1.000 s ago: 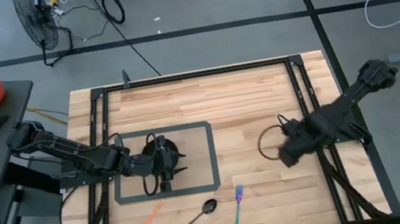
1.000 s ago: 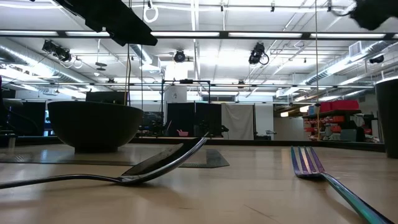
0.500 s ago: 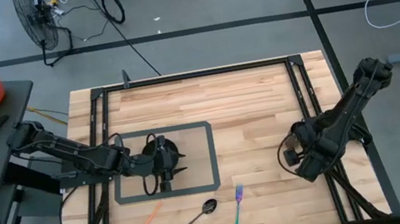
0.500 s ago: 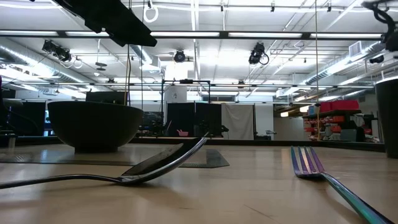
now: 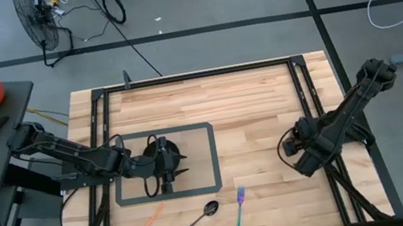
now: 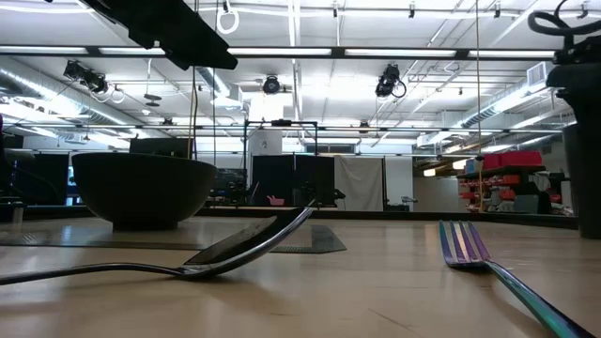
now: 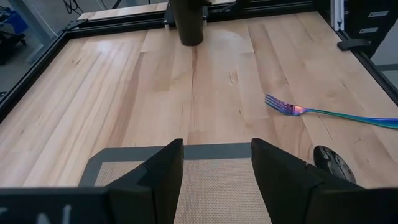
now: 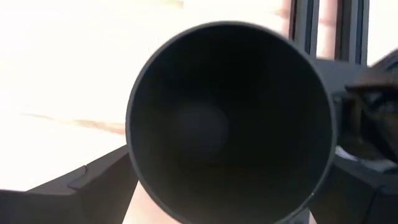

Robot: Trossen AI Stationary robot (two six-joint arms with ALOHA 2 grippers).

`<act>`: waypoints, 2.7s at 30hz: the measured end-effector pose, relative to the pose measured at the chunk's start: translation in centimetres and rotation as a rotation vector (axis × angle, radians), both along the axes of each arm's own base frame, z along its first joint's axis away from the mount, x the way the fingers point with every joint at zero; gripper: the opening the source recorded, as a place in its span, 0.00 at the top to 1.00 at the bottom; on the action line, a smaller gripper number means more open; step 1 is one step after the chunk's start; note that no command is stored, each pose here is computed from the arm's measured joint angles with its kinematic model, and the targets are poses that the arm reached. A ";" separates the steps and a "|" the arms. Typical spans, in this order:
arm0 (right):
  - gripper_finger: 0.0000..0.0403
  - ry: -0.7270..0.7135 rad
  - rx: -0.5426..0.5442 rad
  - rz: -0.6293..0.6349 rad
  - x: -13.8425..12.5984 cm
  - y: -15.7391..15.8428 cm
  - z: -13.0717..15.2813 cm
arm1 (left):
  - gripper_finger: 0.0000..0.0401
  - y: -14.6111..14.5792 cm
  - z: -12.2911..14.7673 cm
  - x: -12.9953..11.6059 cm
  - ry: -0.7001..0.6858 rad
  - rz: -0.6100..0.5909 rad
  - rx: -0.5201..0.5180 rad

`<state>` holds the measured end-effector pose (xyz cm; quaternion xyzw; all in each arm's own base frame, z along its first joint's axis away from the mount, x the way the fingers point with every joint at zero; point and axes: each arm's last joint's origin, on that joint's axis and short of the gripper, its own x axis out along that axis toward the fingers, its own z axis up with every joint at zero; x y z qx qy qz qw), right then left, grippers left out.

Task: Pick & Place Utensil
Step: Put the black cup on the gray placemat to the top right of the black bowl

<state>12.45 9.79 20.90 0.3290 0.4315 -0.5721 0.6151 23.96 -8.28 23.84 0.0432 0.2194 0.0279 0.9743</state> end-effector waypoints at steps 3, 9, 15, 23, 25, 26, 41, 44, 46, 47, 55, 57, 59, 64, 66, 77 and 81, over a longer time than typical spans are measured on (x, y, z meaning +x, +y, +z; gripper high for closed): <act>0.02 -0.028 -0.038 0.011 0.3 -0.3 0.0 | 0.52 0.0 0.0 0.0 0.000 0.000 0.000; 0.02 -0.041 -0.089 0.008 0.3 -1.1 -1.1 | 0.52 0.0 0.0 0.0 0.000 0.000 0.000; 0.07 -0.073 -0.122 0.037 0.8 -1.3 -1.0 | 0.52 0.0 0.0 0.0 -0.001 0.004 -0.010; 0.26 -0.104 -0.086 0.073 1.8 -1.1 0.0 | 0.52 0.0 0.0 0.0 -0.004 0.004 -0.011; 0.27 -0.144 -0.096 0.104 2.7 -1.1 1.2 | 0.52 0.0 0.0 0.0 -0.004 0.004 -0.011; 0.27 -0.166 -0.105 0.125 3.2 -1.1 1.9 | 0.52 0.0 0.0 0.0 -0.004 0.004 -0.011; 0.27 -0.248 -0.268 0.675 18.5 -6.5 9.5 | 0.52 -0.5 -0.3 -1.3 0.085 -0.026 0.015; 0.27 -0.220 -0.263 0.759 21.6 -7.9 9.6 | 0.52 -0.8 0.3 -2.2 0.082 -0.046 -0.002; 0.27 -0.201 -0.258 0.807 23.5 -8.8 9.4 | 0.52 -1.0 0.7 -2.8 0.078 -0.059 -0.009; 0.27 -0.198 -0.256 0.829 24.4 -9.2 9.4 | 0.52 -1.0 0.8 -2.9 0.073 -0.066 -0.012; 0.26 -0.180 -0.204 1.022 30.3 -11.4 7.2 | 0.52 -1.7 1.2 -3.6 0.054 -0.103 -0.021; 0.26 -0.166 -0.175 1.035 31.0 -11.9 5.9 | 0.52 -1.7 1.2 -3.6 0.056 -0.106 -0.020; 0.26 -0.149 -0.143 1.035 31.4 -12.4 4.6 | 0.52 -1.7 1.2 -3.6 0.055 -0.106 -0.021; 0.26 -0.143 -0.095 0.972 31.9 -13.4 2.9 | 0.52 -1.7 1.2 -3.6 0.056 -0.106 -0.020; 0.26 -0.152 -0.092 0.942 31.9 -13.4 2.9 | 0.52 -1.7 1.2 -3.6 0.056 -0.106 -0.020; 0.26 -0.156 -0.134 0.895 31.8 -11.8 1.5 | 0.52 -1.7 1.2 -3.6 0.061 -0.106 -0.016; 0.26 -0.123 -0.123 0.908 31.5 -11.8 0.5 | 0.52 -1.7 1.2 -3.6 0.061 -0.106 -0.017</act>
